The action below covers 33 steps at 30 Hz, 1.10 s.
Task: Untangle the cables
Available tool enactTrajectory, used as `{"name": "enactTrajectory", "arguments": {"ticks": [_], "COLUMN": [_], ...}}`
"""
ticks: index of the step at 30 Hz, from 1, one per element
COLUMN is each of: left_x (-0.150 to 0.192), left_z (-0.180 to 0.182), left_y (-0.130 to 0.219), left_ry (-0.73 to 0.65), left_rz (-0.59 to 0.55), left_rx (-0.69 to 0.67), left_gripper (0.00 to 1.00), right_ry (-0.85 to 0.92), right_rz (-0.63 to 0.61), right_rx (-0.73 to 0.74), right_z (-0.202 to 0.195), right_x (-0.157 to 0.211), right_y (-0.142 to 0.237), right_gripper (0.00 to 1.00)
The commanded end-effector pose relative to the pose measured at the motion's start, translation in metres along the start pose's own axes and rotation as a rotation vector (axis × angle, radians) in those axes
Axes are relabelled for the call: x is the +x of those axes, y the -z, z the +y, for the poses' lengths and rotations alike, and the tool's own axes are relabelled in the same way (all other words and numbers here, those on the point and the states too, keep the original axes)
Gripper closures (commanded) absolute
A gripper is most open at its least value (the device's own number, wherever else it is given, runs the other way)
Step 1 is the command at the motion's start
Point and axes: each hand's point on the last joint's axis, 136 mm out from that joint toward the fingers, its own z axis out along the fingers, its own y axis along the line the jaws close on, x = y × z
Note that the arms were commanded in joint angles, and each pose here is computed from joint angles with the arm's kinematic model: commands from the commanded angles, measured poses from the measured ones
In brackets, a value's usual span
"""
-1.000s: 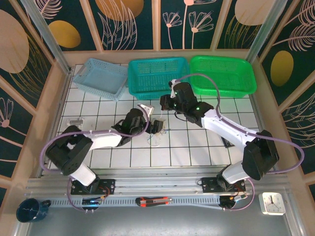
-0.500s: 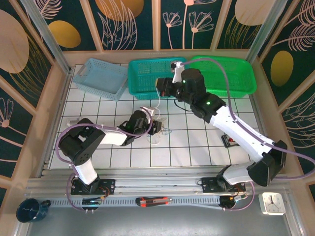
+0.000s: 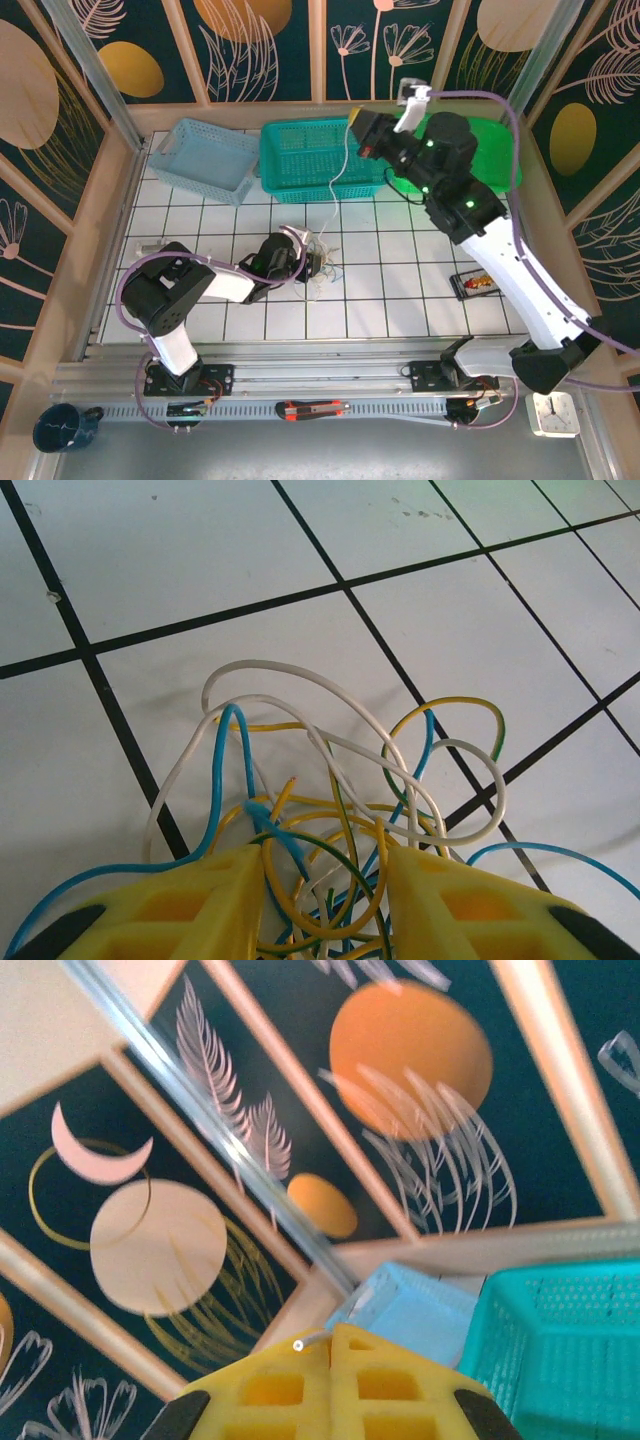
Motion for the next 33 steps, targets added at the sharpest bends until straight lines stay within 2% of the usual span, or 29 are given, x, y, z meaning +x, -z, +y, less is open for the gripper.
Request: {"name": "enactTrajectory", "arguments": {"ticks": [1,8,14,15,18,29,30,33], "left_x": [0.000,0.002,0.002,-0.009,-0.019,-0.066,-0.069,-0.077], "left_z": [-0.002,-0.001,-0.003,-0.009,-0.015,-0.028,-0.028,-0.021], "left_y": [0.003,0.006,0.008,0.014,0.021,0.051,0.054,0.060], "left_ry": [0.014,0.017,0.028,0.027,0.039,0.092,0.096,0.123], "left_rz": [-0.010,-0.008,-0.006,-0.034,-0.059,-0.166,-0.174,-0.188], "left_rx": [0.023,0.020,0.029,0.045,0.057,0.052,0.045,-0.011], "left_gripper": [0.62,0.61,0.58,0.57,0.49,0.08,0.02,0.01], "right_ry": [0.000,0.039,0.071,0.073,0.079,0.071,0.066,0.059], "right_rz": [-0.180,-0.313,-0.341,-0.338,-0.336,-0.338,-0.331,-0.308], "right_rx": [-0.033,-0.035,-0.006,-0.002,0.029,0.163,0.168,0.183], "right_z": [0.015,0.023,0.016,0.014,0.003,-0.061,-0.067,-0.086], "right_x": [-0.061,-0.112,-0.124,-0.123,-0.120,-0.110,-0.107,-0.098], "right_y": [0.026,0.048,0.046,0.045,0.041,0.019,0.014,-0.004], "right_gripper": [1.00,1.00,1.00,1.00,1.00,1.00,1.00,1.00]}}
